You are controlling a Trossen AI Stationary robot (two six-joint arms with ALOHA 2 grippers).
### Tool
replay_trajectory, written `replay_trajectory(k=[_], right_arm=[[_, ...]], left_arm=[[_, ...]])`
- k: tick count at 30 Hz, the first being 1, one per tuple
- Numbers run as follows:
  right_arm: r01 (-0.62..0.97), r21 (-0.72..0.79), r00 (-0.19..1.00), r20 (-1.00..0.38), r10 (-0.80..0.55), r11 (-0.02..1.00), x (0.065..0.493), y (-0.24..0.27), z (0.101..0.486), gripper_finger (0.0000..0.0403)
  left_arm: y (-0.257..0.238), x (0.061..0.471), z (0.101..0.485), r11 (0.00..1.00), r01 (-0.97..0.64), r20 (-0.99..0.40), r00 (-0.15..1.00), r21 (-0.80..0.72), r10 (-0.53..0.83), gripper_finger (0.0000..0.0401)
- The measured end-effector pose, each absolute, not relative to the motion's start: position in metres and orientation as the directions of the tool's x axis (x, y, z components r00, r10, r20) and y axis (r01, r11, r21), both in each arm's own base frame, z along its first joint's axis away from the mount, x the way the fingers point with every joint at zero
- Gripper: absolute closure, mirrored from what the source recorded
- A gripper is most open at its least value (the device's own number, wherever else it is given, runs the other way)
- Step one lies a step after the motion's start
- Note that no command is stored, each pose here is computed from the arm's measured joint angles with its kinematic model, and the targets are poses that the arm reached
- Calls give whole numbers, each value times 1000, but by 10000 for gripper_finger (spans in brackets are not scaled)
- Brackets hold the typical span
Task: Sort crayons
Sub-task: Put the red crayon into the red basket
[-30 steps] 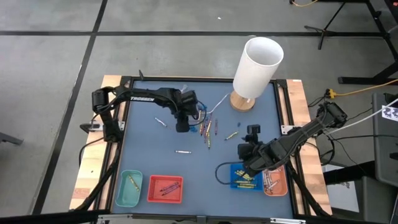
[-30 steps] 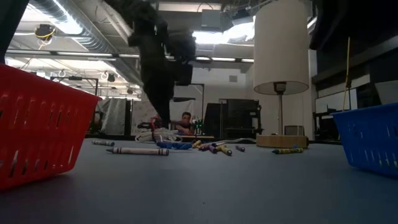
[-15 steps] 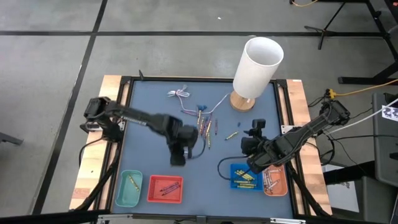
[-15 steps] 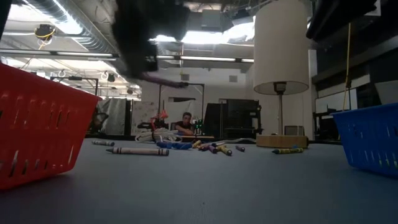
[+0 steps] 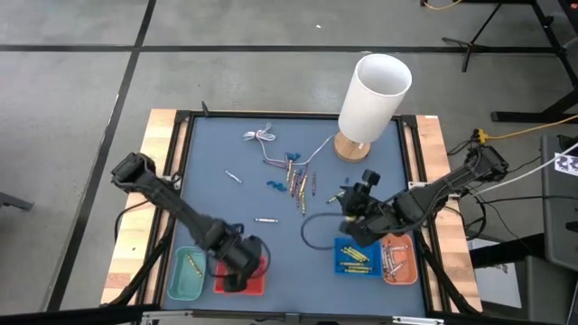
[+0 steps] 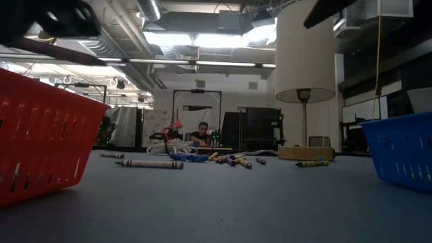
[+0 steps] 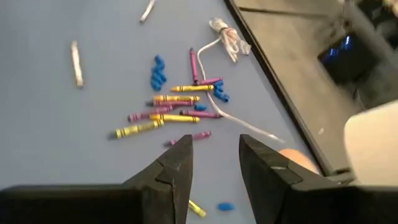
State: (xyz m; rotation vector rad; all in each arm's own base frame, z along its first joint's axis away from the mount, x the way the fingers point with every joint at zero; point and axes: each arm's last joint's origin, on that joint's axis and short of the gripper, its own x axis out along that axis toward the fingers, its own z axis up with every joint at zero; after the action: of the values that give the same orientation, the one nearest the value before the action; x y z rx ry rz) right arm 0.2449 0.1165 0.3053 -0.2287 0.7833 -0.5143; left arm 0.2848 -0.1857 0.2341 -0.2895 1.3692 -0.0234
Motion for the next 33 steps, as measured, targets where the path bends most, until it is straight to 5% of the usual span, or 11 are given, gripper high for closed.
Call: replay_trajectory(k=[7, 23, 33], right_arm=[[492, -281, 504, -680, -533, 824, 270, 87, 293, 274], [694, -175, 305, -808, -505, 699, 338, 4, 226, 274], [749, -106, 215, -895, -392, 654, 353, -33, 188, 275]], left_arm=[[-210, 268, 234, 990, -86, -953, 291, -108, -79, 392], [-213, 266, 234, 987, -99, -954, 285, -127, -95, 390], [-211, 267, 234, 981, -159, -948, 315, -110, -56, 300]])
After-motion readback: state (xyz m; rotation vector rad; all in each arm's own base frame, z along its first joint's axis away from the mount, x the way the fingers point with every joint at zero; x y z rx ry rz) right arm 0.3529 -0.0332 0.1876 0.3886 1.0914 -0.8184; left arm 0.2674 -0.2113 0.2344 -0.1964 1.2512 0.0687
